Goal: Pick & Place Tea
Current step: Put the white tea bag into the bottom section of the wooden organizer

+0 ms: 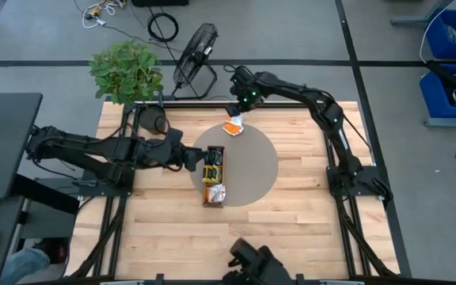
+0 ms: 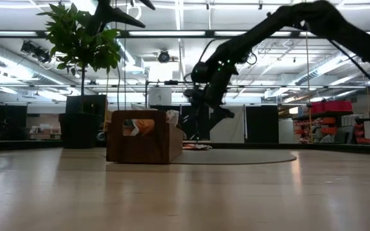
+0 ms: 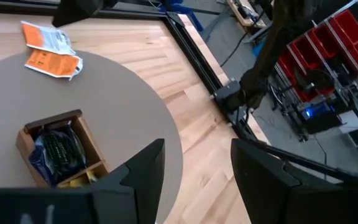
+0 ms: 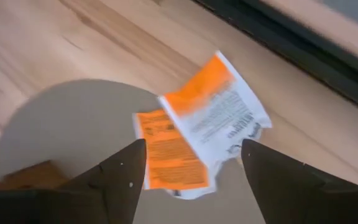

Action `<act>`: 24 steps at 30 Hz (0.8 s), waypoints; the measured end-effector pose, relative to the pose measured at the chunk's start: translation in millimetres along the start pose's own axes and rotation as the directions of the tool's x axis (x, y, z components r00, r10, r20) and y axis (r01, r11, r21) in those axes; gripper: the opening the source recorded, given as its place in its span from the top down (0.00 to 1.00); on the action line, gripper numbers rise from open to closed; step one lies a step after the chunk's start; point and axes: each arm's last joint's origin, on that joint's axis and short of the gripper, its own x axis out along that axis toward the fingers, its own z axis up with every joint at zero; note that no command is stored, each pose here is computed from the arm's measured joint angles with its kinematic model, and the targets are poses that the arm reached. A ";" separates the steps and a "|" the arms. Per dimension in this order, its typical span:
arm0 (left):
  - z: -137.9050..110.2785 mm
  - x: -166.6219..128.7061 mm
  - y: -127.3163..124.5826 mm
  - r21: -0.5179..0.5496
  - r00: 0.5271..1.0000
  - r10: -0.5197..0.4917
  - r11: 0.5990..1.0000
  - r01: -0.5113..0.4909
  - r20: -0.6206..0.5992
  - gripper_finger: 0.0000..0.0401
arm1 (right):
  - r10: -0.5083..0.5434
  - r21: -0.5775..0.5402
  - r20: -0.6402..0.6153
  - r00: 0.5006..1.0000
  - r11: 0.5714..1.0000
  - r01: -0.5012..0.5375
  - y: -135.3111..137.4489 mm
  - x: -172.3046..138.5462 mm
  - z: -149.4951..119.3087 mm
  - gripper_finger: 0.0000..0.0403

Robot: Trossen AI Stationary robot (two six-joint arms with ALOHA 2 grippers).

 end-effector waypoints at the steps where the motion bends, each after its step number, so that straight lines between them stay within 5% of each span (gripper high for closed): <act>1: 0.5 0.3 0.3 -0.001 1.000 0.002 1.000 -0.002 0.002 0.53 | -0.003 0.007 -0.021 1.000 1.000 0.003 -3.7 5.1 0.5 0.33; 15: 0.8 0.5 0.9 0.026 1.000 0.006 1.000 -0.006 0.001 0.53 | -0.068 0.089 -0.057 0.996 0.993 0.073 -37.4 20.7 2.2 0.35; 24: 0.3 0.6 0.8 0.026 1.000 0.000 1.000 0.001 -0.011 0.53 | -0.006 0.147 -0.123 0.992 0.989 0.024 -43.5 44.0 -1.4 0.42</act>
